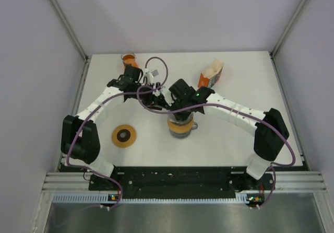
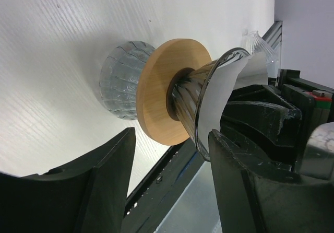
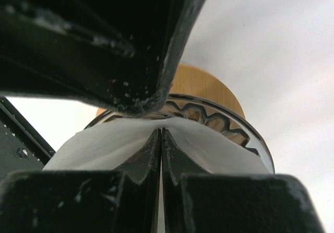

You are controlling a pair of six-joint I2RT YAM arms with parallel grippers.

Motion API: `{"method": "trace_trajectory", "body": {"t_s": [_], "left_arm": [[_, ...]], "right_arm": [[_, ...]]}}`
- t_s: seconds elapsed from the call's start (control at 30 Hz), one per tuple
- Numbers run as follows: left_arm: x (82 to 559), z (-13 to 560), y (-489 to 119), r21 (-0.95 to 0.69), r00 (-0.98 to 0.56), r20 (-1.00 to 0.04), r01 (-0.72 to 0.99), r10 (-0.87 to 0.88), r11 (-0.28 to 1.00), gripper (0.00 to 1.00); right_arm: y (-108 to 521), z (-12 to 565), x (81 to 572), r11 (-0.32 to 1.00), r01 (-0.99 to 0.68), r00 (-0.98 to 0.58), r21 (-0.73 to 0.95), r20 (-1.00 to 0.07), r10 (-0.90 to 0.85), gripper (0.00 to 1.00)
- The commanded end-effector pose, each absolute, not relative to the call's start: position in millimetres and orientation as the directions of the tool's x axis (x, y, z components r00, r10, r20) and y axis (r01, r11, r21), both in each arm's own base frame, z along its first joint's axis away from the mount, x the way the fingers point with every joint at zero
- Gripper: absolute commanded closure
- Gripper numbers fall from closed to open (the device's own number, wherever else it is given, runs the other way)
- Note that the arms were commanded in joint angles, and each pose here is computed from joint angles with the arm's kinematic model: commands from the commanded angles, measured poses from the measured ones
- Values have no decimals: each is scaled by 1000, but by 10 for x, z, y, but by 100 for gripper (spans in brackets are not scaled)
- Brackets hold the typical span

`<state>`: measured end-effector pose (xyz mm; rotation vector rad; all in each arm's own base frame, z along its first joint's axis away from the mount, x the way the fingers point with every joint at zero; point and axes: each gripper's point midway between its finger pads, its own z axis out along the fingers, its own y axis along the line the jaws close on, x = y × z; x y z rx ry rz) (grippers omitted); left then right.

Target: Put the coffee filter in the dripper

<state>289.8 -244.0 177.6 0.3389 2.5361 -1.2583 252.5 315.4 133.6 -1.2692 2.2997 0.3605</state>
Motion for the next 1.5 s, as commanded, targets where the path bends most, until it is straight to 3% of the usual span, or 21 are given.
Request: {"method": "trace_trajectory", "body": {"t_s": [0.0,0.23,1.07,1.47], "left_arm": [[2550,2270,-2722,-808,-886,-433,464,168,362,35],[2534,2240,-2729,-821,-893,-419,450,165,351,38],[2836,2624,-2414,-756,-845,-529,513,83,407,35],[2757,2290,-2375,-762,-869,-487,471,84,445,37]], "right_arm": [[3474,1359,2707,525,-851,-416,12,-627,-659,100],[3459,1289,2698,529,-849,-428,21,-614,-663,100],[3209,1078,2653,578,-815,-491,46,-584,-646,100],[3311,1163,2678,561,-825,-481,68,-605,-635,100]]}}
